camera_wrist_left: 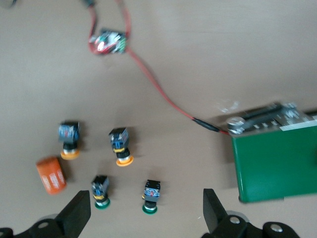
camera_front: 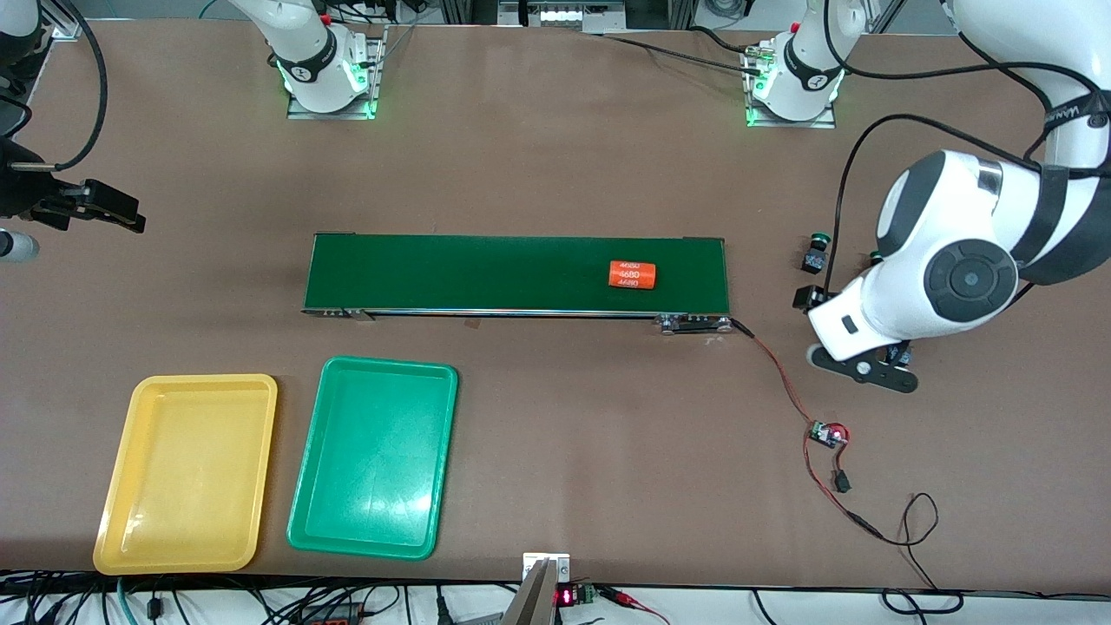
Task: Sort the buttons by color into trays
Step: 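Move the left gripper back over the push buttons, then grasp the yellow-based push button with the left gripper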
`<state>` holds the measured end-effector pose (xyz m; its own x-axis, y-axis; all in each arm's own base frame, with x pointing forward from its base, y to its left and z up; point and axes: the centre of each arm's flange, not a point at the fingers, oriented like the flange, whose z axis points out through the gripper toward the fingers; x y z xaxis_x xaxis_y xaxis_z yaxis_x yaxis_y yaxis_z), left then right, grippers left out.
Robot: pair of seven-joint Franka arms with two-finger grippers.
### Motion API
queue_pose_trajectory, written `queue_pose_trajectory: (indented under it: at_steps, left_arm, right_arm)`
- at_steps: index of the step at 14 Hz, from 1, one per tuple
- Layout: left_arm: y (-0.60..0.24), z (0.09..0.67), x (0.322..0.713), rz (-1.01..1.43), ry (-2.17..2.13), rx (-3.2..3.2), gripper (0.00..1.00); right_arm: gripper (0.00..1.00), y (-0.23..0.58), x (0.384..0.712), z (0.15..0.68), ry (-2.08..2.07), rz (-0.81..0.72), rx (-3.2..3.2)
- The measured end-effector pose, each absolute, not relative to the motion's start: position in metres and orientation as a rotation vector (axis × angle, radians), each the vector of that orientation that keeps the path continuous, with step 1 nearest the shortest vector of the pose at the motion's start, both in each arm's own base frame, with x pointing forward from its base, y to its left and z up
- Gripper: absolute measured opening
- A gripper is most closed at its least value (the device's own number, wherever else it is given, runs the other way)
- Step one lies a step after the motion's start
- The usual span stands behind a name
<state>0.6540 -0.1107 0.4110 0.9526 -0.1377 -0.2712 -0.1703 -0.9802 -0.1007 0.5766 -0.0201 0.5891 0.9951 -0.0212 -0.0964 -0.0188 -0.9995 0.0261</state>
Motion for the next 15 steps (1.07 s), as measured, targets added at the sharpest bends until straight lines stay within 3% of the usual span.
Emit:
queue_pose_trajectory:
  at_steps: [5, 10, 15]
  left_arm:
    - [-0.053, 0.320, 0.650, 0.380, 0.013, -3.025, 1.00]
    - [-0.004, 0.228, 0.613, 0.216, -0.073, -3.112, 1.00]
    - [0.008, 0.208, 0.598, 0.182, -0.067, -3.110, 0.99]
  right_arm:
    - [1.00, -0.020, 0.577, 0.589, -0.031, -0.151, 3.113]
    - [1.00, -0.020, 0.577, 0.589, -0.031, -0.151, 3.113]
    - [1.00, -0.020, 0.577, 0.589, -0.031, -0.151, 3.113]
